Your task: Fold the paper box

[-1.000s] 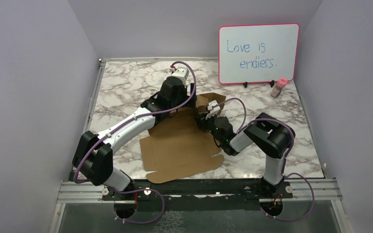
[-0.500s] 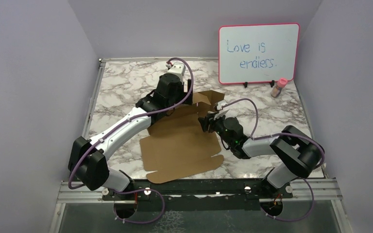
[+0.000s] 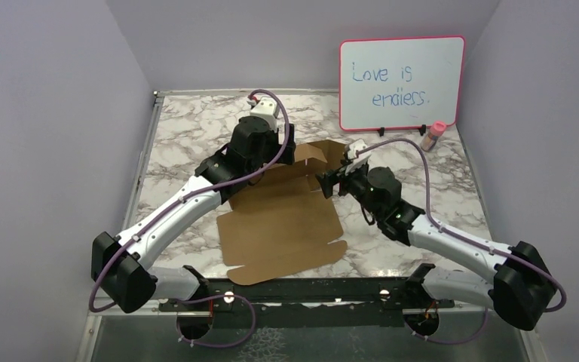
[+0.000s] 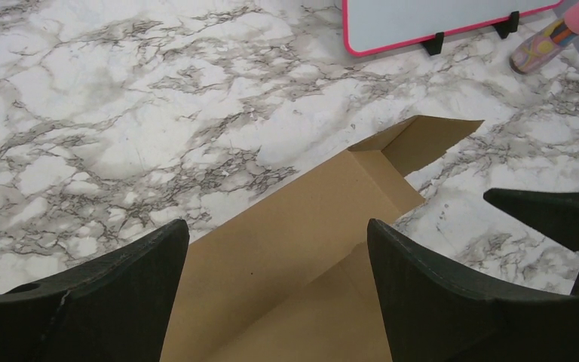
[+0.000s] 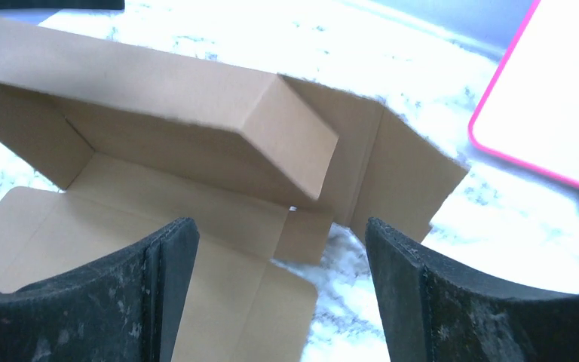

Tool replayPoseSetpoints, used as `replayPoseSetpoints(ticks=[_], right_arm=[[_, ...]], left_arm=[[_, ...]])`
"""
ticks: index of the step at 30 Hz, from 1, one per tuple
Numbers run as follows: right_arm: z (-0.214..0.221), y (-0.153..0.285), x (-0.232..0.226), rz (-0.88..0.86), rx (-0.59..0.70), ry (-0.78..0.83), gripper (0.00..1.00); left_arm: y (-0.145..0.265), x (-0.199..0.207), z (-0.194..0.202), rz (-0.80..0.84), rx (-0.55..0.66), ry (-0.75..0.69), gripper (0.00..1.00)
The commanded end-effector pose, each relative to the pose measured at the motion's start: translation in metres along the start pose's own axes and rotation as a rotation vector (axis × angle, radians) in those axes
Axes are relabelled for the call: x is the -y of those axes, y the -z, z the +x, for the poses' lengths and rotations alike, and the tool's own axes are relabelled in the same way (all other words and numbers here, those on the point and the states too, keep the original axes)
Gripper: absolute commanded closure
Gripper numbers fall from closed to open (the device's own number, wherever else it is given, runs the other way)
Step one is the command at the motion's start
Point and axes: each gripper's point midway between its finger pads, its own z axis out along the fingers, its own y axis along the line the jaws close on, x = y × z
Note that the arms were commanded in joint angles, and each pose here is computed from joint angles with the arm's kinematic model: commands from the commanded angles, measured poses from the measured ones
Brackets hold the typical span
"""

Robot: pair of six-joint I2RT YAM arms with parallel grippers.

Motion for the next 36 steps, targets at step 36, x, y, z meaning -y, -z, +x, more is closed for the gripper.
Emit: replayPoseSetpoints(ticks=[36], right_arm=[[-0.011,-0.092,0.047,-0.521,-0.386,0.559,0.36]], left_arm=[[0.032,0.068,0.163,0.11,-0.173,0.026,0.13]])
